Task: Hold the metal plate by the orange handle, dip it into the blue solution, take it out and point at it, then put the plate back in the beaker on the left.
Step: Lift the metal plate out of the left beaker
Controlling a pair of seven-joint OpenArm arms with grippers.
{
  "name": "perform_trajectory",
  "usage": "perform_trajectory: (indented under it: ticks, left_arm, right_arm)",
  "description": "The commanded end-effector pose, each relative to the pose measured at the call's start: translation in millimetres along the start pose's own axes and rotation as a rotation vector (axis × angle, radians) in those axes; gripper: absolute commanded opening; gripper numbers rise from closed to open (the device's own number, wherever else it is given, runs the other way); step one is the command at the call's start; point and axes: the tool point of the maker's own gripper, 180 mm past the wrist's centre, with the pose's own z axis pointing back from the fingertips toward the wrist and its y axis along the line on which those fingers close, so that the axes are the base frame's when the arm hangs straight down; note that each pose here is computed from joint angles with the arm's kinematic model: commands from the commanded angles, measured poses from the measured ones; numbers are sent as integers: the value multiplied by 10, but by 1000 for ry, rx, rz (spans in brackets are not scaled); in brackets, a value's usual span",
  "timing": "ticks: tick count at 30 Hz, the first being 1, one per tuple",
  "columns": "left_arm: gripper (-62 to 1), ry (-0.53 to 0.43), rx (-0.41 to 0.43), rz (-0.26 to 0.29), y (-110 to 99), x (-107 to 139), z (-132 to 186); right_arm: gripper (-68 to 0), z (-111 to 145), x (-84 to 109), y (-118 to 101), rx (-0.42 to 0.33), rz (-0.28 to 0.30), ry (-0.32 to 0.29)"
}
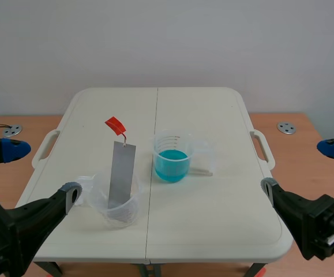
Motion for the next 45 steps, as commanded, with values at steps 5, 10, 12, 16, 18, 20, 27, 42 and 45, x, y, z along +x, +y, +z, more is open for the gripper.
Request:
perform_trajectory:
  ticks: [5,10,12,16,18,20,27,42,45]
  left_arm:
    - [14,-32,2,8,-5,73,-8]
    - [14,-32,2,8,-5,73,-8]
    - [14,-32,2,8,-5,73,-8]
    - [14,-32,2,8,-5,73,-8]
    - [14,-32,2,8,-5,73,-8]
    - [14,-33,2,8,-5,74,-8]
    - [14,-33,2,9,-5,74,-8]
    - [-586,-29,5,1,1,66,-8]
    - [-564,-21,5,5,-9,43,3]
  right_arm:
    - [-12,-16,112,-4,0,0,-42]
    - [-12,-16,112,-4,0,0,-41]
    - [-12,-16,112,-4,0,0,-41]
    - [-12,-16,111,-4,0,0,-41]
    - [-12,-16,112,-4,0,0,-42]
    - [-12,-16,112,-4,0,0,-42]
    - [-12,-17,123,-5,0,0,-47]
    - [-12,-210,412,121,80,19,-151]
    - [-12,-280,499,207,115,18,-183]
